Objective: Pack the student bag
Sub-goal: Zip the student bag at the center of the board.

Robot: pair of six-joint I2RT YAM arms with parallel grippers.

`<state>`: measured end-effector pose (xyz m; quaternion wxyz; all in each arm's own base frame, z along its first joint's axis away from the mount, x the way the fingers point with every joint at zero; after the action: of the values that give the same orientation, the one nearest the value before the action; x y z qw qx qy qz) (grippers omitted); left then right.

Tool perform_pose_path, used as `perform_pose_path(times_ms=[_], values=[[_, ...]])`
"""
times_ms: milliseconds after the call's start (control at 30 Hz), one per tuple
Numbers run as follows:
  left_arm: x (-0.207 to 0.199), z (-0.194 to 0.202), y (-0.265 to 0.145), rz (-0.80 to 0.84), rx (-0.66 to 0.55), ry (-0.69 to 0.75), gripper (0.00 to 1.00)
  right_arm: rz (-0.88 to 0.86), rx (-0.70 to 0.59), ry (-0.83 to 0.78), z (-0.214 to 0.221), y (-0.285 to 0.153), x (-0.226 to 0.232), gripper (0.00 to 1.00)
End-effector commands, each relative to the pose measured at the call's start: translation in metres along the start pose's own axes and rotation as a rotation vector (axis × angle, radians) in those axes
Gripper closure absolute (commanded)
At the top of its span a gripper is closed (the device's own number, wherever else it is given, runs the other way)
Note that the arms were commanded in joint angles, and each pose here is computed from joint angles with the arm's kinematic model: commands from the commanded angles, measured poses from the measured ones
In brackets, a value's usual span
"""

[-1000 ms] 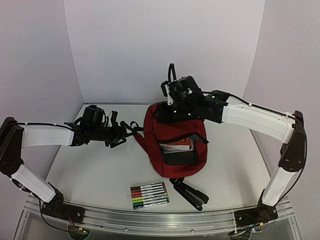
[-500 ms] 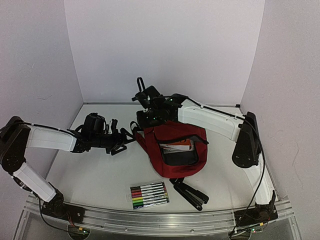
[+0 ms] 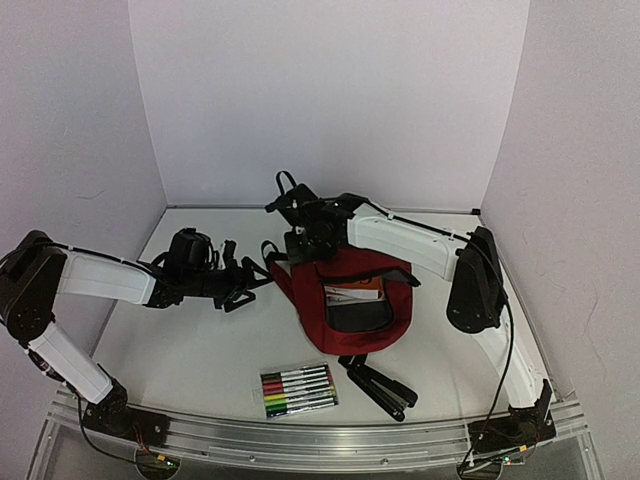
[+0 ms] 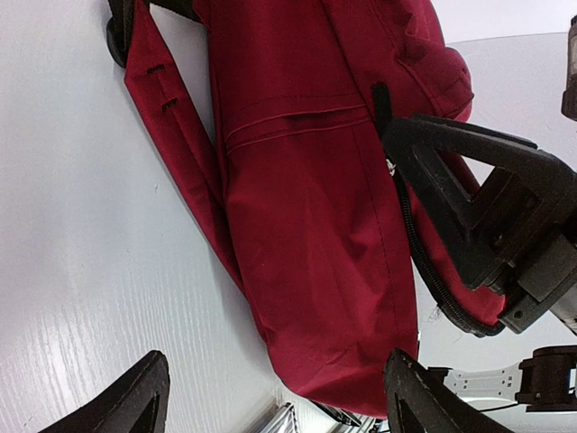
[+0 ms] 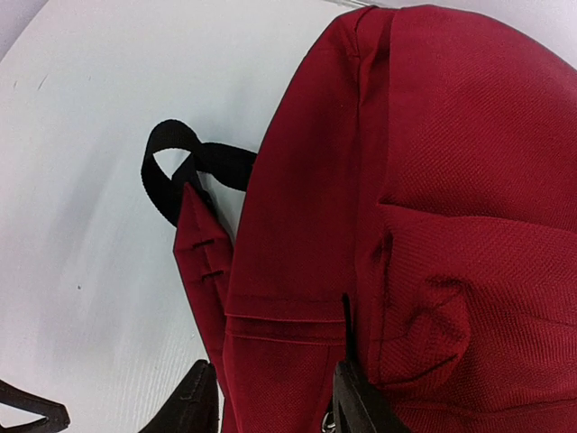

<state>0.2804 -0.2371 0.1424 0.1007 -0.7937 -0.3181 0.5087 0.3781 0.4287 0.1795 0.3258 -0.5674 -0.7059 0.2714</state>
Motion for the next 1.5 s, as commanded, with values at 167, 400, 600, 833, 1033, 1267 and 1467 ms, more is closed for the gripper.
perform_pose_path(times_ms=[167,400,600,833,1033,1267,1467], values=[[-0.001,-0.001,0.003,0.033,-0.004,-0.001,0.19,0.218,-0.075,-0.020,-0.007,0.017,-0.035,0.57],[0.001,0.001,0.007,0.044,0.004,-0.012,0.19,0.270,-0.091,-0.033,-0.006,0.018,-0.041,0.58],[0.002,0.002,0.011,0.055,0.017,-0.022,0.19,0.322,-0.115,-0.060,-0.006,0.023,-0.046,0.57],[0.002,0.002,0.012,0.059,0.020,-0.026,0.19,0.336,-0.092,-0.070,0.005,0.041,-0.048,0.78],[0.003,0.002,0.013,0.055,0.025,-0.029,0.19,0.262,-0.138,-0.011,-0.011,0.025,-0.040,0.92],[0.002,0.003,0.015,0.065,0.032,-0.030,0.19,0.204,-0.195,0.037,-0.031,0.012,-0.037,1.00],[0.001,0.002,0.017,0.066,0.029,-0.035,0.19,0.099,-0.189,0.074,-0.034,-0.003,-0.032,1.00]])
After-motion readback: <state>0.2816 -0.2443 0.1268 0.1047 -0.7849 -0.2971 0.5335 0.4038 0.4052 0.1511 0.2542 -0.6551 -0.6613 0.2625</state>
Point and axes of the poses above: each gripper's point midway between its finger pads, its own y axis out along the fingers, its own x axis along the line the jaws close on, z = x × y, the point moved 6 cm from there along -y, back along the fingers, and after that the axes turned 13 degrees about y, right-handed, at the moved point
